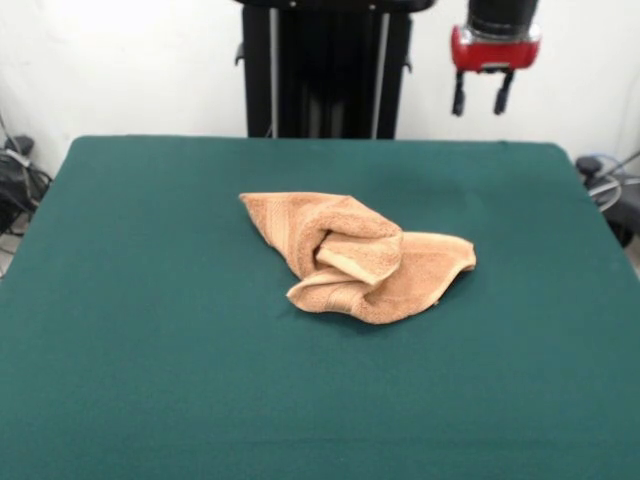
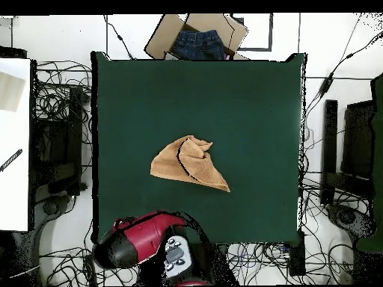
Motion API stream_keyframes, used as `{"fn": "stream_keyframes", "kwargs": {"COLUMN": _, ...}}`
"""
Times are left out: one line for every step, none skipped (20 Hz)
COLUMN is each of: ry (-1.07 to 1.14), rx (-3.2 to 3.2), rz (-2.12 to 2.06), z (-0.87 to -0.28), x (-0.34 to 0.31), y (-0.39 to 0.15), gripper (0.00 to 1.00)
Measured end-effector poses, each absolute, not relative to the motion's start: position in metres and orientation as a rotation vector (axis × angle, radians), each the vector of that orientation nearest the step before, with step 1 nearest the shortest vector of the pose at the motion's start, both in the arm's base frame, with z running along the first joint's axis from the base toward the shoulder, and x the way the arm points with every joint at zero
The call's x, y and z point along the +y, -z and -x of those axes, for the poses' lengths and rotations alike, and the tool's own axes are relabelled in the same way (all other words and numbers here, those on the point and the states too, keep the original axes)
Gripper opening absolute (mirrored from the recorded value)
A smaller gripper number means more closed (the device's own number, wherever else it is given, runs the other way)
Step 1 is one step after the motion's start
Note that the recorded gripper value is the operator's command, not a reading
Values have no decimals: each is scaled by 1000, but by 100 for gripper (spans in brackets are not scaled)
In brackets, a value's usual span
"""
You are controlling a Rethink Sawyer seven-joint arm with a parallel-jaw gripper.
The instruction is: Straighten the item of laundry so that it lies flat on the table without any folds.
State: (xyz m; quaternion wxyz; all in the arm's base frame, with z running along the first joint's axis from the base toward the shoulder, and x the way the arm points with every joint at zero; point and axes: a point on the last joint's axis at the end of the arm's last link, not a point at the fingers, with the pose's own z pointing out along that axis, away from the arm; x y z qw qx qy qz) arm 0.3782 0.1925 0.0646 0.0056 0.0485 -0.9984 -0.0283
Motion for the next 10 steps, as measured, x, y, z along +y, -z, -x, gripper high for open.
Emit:
{"fn": "stream_keyframes", "kwargs": {"ry": 93, "rx": -3185, "rz": -180, "z": -380, "x": 197, "y": -67, "gripper": 100}}
{"fn": "stream_keyframes", "kwargs": {"ry": 95, "rx": -3208, "rz": -189, "z": -381, "x": 199, "y": -69, "gripper": 100}}
{"fn": "stream_keyframes", "kwargs": {"ry": 96, "rx": -3226, "rz": -194, "z": -382, "x": 200, "y": -70, "gripper": 100}}
{"fn": "stream_keyframes", "kwargs": {"ry": 98, "rx": -3242, "rz": -198, "z": -383, "x": 200, "y": -71, "gripper": 100}}
{"fn": "stream_keyframes", "kwargs": {"ry": 101, "rx": -3289, "rz": -206, "z": -385, "x": 201, "y": -73, "gripper": 100}}
{"fn": "stream_keyframes", "kwargs": {"ry": 102, "rx": -3303, "rz": -209, "z": -385, "x": 201, "y": -73, "gripper": 100}}
{"fn": "stream_keyframes", "kwargs": {"ry": 100, "rx": -3322, "rz": -213, "z": -386, "x": 201, "y": -74, "gripper": 100}}
{"fn": "stream_keyframes", "kwargs": {"ry": 99, "rx": -3336, "rz": -215, "z": -386, "x": 200, "y": -75, "gripper": 100}}
{"fn": "stream_keyframes", "kwargs": {"ry": 94, "rx": -3379, "rz": -223, "z": -387, "x": 199, "y": -77, "gripper": 100}}
{"fn": "stream_keyframes", "kwargs": {"ry": 89, "rx": -3416, "rz": -229, "z": -388, "x": 197, "y": -79, "gripper": 100}}
